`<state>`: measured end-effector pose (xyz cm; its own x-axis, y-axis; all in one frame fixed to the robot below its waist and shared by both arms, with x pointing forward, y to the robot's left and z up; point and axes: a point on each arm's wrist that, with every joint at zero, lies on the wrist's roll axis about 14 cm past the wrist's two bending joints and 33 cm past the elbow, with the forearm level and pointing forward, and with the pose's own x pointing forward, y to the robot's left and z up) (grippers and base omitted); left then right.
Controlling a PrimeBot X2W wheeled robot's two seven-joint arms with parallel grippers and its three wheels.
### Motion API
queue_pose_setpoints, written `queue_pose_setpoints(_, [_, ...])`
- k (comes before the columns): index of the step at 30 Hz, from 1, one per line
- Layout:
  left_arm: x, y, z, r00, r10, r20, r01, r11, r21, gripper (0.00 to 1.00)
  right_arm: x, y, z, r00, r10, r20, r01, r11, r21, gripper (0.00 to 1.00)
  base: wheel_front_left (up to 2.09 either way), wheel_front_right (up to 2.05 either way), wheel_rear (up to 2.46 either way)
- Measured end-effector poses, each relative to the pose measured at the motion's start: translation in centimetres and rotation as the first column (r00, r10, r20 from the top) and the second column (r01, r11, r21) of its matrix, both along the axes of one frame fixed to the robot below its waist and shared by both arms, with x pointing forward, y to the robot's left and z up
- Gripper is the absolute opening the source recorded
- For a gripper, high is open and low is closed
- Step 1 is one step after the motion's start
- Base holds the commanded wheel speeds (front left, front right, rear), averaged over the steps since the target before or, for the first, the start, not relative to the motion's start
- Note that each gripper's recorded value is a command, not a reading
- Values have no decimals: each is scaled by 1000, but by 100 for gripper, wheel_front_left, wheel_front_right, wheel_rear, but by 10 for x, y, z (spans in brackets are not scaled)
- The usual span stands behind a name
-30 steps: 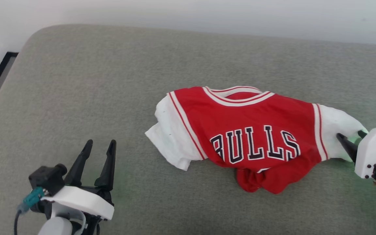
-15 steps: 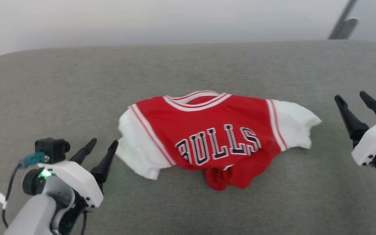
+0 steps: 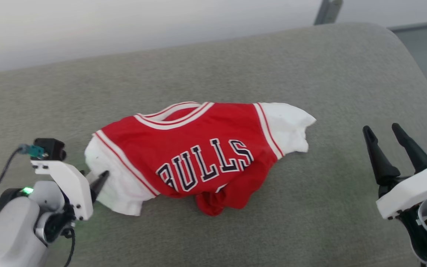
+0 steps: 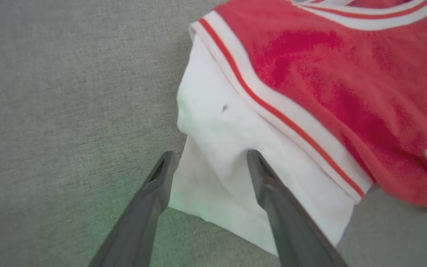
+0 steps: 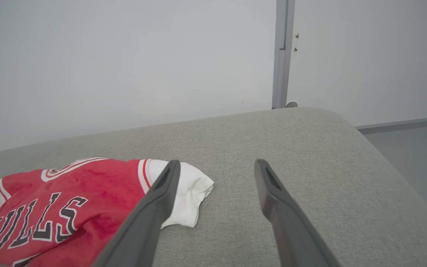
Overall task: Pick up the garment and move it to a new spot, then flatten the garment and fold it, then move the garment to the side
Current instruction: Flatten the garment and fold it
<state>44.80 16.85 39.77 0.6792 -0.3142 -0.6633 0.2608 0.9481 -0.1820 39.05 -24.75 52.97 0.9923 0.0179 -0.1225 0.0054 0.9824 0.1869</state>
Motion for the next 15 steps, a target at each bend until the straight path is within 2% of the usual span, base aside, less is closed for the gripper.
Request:
queue_pose_setpoints(8, [5,-6,-32,975,-18,-222,35,997,74,100,-16,-3,-11,998,-40,-43,41,999,29,100,0,0,0])
queue_pose_setpoints(15, [7,-5,-44,916,51,-397,6,990,139,100,-12,10,-25,992,22,-125,-19,999,29,100,0,0,0])
